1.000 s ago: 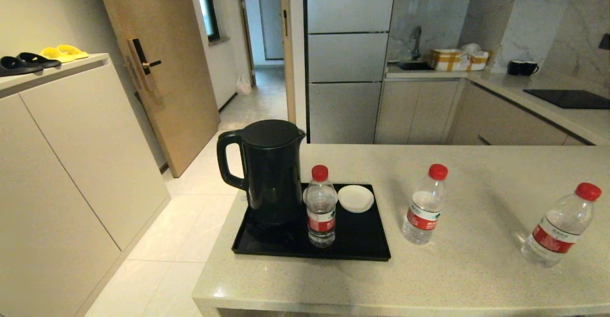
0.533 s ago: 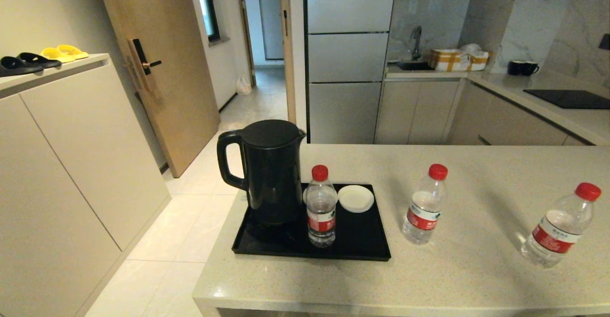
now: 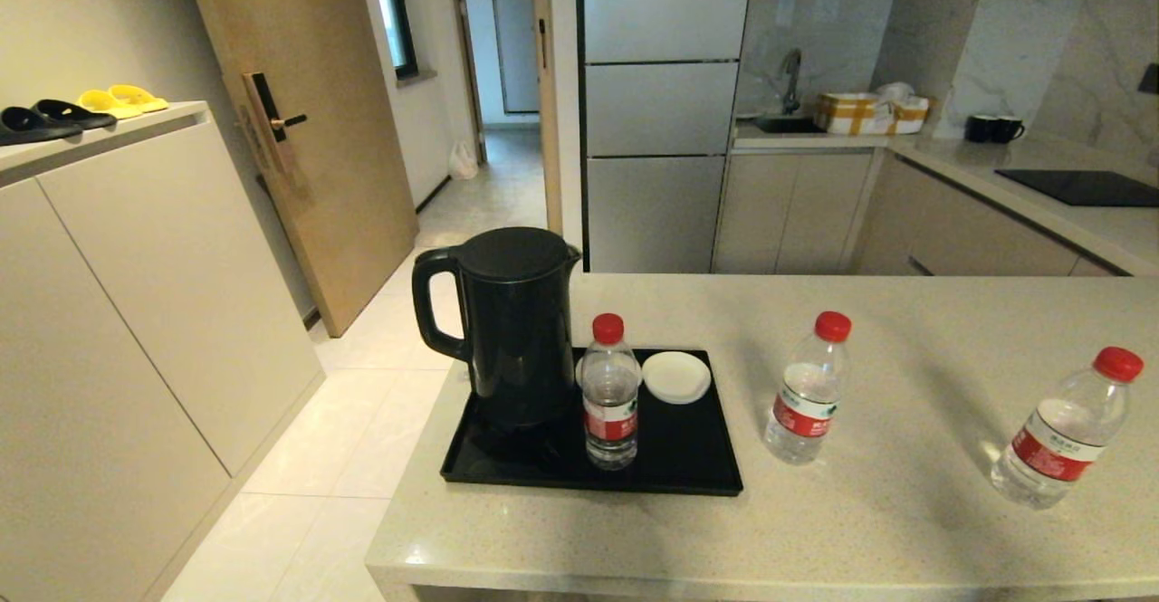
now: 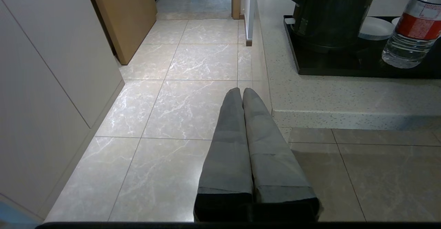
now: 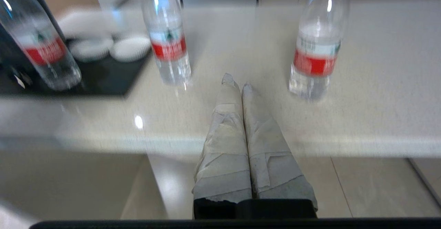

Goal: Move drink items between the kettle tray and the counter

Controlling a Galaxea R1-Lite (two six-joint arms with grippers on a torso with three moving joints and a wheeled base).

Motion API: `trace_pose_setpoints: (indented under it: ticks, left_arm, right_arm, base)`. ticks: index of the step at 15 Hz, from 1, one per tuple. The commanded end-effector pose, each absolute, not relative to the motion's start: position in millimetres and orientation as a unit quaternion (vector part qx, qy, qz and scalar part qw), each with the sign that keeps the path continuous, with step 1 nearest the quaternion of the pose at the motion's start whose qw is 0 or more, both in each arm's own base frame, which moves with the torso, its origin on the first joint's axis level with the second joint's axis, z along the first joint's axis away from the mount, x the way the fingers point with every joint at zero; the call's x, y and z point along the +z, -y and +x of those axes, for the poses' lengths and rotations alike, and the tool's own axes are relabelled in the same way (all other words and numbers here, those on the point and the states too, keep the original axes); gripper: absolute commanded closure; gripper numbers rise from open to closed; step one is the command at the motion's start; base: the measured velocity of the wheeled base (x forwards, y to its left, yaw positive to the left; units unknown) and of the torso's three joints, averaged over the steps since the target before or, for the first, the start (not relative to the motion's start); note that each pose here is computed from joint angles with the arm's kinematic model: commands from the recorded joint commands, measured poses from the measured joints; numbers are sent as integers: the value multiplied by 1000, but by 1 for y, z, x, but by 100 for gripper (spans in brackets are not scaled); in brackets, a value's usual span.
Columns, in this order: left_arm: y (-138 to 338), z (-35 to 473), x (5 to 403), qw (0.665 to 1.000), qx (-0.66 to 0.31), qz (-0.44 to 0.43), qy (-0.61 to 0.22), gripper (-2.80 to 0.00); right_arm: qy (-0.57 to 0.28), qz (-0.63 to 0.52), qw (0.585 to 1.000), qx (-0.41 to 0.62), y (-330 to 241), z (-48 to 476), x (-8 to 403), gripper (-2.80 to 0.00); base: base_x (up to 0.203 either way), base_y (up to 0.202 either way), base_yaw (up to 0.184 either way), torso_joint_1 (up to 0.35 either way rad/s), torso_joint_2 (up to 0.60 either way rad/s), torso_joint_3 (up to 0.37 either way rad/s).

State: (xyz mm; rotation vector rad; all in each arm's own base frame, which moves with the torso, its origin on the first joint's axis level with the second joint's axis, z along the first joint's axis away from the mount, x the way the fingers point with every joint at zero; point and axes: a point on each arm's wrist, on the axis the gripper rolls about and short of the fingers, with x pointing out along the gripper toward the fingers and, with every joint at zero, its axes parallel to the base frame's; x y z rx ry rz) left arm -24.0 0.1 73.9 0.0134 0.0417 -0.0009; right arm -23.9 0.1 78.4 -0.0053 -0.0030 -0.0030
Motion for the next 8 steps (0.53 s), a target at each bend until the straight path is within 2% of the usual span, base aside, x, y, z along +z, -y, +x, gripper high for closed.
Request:
trace_pose_setpoints:
  ticks: [1, 8]
  left_arm:
    - [0, -24, 74, 1000, 0, 7, -21, 0]
    - [0, -24, 74, 1000, 0, 7, -21, 0]
  right_arm:
    - [-2, -3, 1000, -2, 0, -23, 75, 0]
    - [-2, 2, 1000, -2, 0, -23, 75, 0]
  base:
    - [0, 0, 0, 0, 0, 0]
    - [0, 0, 0, 0, 0, 0]
